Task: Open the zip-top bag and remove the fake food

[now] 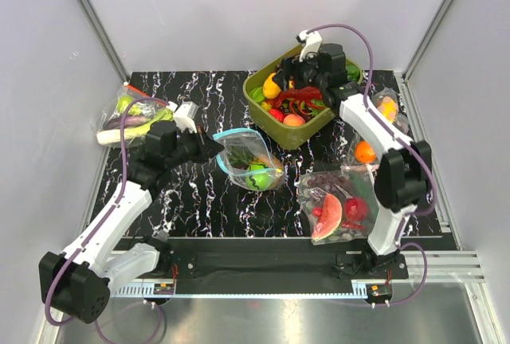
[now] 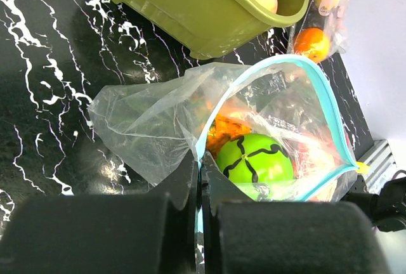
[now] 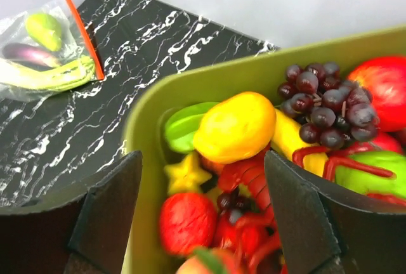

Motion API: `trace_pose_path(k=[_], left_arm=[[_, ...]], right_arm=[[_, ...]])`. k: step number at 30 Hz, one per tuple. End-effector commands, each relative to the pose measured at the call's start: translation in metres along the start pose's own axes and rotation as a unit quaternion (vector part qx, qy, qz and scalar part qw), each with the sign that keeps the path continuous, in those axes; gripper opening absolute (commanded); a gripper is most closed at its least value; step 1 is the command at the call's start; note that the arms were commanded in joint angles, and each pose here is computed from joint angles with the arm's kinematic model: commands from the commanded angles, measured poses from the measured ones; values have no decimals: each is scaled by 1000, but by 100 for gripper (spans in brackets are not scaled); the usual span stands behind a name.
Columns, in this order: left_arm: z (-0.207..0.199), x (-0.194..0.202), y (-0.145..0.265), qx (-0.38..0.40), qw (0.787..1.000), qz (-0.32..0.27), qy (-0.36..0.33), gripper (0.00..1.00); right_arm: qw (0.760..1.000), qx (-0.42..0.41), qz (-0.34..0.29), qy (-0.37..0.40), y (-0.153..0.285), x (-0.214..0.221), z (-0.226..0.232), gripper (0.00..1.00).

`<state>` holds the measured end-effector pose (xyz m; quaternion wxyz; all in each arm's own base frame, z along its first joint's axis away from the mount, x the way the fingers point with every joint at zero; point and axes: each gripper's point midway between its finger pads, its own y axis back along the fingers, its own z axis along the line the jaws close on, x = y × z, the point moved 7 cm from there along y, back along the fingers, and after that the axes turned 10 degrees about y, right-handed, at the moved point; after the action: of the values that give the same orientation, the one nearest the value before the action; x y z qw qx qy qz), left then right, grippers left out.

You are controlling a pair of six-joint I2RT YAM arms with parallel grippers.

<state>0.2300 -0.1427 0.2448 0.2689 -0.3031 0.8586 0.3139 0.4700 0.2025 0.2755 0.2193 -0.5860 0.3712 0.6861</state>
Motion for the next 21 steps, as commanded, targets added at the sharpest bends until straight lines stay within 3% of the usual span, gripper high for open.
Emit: trace_pose_path(k=[1,5,12,21], left_arm=[[-13,-10,1,37,999,-10,-12,0],[-15,-10,3,44,999,-11,-11,0],[-16,-9,10,44,999,-18,-19,0],[-15,-5,11,50,998,-13,-23,0]], right_arm=[[993,18,-39,106,45,-58,59,84],[989,-57,-35,130,70,-60,131,82],[968,-230,35,96,107,-42,199,79],[945,-257,185,84,114,3,229,73]])
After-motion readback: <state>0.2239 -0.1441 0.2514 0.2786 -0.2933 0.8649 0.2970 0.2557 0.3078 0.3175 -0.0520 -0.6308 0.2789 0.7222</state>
